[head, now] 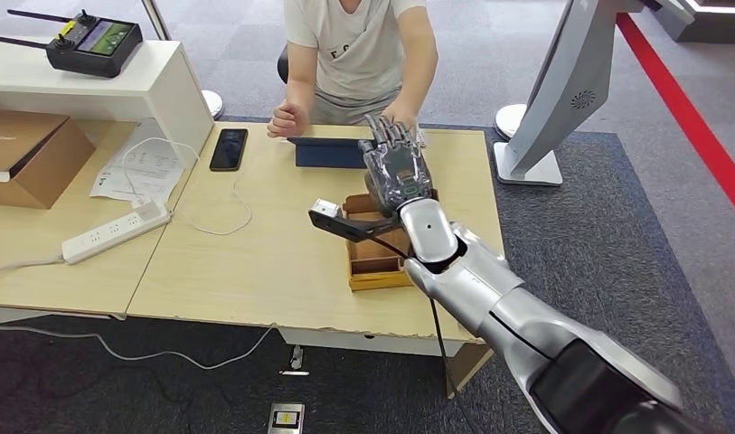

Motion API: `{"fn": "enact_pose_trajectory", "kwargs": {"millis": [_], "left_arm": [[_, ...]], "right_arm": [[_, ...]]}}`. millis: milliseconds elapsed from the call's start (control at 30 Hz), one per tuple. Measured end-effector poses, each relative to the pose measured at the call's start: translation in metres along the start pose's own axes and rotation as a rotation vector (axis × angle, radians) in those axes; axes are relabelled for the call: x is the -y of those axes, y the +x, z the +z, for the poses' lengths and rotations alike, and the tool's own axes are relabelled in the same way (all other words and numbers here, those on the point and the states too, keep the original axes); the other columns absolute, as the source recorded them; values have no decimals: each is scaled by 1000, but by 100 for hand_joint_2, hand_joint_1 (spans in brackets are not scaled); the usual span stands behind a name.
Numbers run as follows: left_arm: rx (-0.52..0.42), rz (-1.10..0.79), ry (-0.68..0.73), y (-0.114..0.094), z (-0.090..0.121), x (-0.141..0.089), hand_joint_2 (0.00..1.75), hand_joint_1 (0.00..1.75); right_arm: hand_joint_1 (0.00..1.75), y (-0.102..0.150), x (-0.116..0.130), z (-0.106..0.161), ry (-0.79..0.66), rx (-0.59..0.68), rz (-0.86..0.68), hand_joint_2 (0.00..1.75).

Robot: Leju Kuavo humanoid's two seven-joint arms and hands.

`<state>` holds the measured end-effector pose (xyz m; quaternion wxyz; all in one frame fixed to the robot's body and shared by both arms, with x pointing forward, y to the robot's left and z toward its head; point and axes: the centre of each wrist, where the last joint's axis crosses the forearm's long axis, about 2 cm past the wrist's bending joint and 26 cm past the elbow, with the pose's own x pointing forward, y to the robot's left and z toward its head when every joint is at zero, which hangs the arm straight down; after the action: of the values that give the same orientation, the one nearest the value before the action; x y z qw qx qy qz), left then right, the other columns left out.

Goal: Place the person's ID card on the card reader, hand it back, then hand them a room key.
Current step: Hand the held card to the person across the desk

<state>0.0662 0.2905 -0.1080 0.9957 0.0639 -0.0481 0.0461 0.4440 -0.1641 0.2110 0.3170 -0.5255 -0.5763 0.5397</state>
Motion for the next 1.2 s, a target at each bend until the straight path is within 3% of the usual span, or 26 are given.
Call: {"fn": "enact_pose_trajectory", "kwargs": {"millis": [400,833,1000,1200], "left_arm": [[-17,6,38,2,-1,-14,0,0],[-16,20,38,3,-2,-19,0,0],[-25,40,51,3,-1,-18,0,0],[-56,73,67,1,-1,-16,0,0]], "right_arm": [[0,-20,24,-20,-135,-37,57,0],[0,-58,27,-22,-180,-91,92,0],[0,-93,10,-9,-118,-177,83,0],[0,-152,-42,39,51,-370,3,0]]}}
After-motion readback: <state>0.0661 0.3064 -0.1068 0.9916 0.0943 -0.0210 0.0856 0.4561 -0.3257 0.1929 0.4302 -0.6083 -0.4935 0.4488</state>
